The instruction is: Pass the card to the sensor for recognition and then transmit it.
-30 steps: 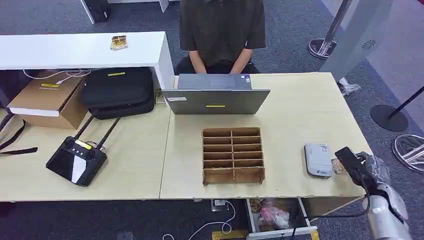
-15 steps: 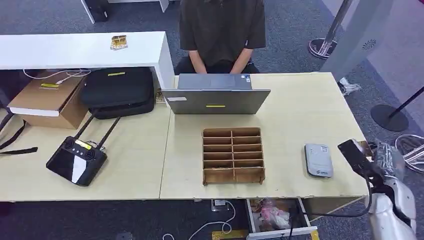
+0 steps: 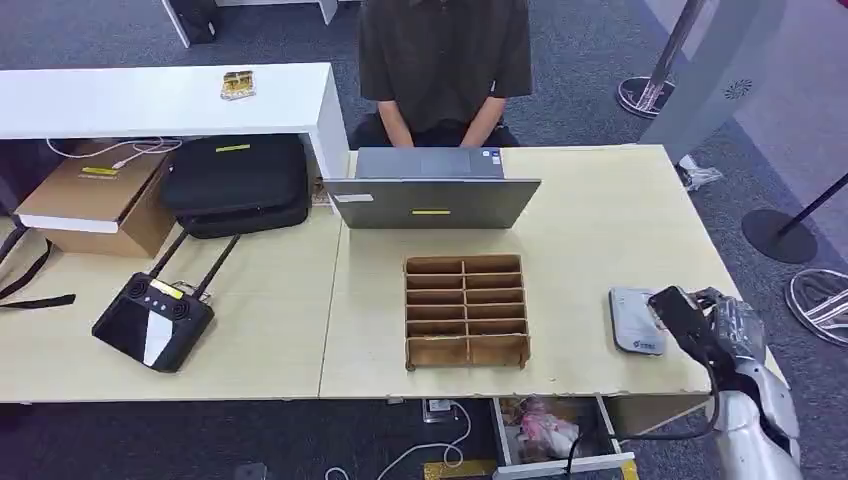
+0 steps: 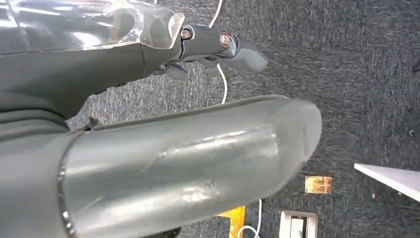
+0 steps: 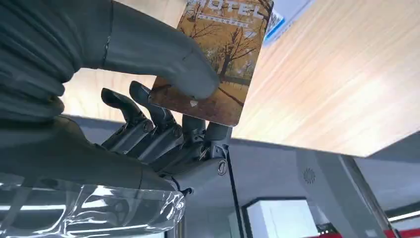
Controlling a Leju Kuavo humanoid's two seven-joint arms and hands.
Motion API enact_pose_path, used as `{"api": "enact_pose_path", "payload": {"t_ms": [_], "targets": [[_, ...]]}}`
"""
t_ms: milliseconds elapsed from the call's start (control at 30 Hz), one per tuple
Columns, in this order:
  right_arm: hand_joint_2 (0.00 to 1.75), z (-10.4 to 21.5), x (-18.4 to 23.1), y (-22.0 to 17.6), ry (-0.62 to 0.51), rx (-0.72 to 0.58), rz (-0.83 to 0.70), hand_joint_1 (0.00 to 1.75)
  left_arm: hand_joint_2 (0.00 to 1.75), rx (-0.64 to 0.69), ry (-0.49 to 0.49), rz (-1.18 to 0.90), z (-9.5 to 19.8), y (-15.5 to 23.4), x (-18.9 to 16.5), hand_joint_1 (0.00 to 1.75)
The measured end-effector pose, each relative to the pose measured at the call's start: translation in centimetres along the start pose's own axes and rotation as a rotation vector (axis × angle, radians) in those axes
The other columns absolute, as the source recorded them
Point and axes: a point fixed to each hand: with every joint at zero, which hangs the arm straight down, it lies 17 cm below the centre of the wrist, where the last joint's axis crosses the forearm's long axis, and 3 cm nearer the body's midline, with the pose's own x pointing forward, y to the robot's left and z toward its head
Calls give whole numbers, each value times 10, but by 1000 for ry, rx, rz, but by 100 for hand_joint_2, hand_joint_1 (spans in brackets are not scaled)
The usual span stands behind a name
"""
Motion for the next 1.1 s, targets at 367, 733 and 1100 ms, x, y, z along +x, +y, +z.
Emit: {"api": "enact_pose_path", "payload": {"t_ms": [367, 733, 1100], "targets": [[175, -13, 6, 34, 41, 62, -30, 175, 0, -38, -19, -8, -1, -9, 7, 0], [175, -17, 9, 54, 39, 112, -2, 175, 0, -42, -31, -10, -1, -10, 9, 0], [175, -1, 6, 68, 28, 151, 26, 175, 0, -25, -26, 1, -1, -6, 8, 0]]}}
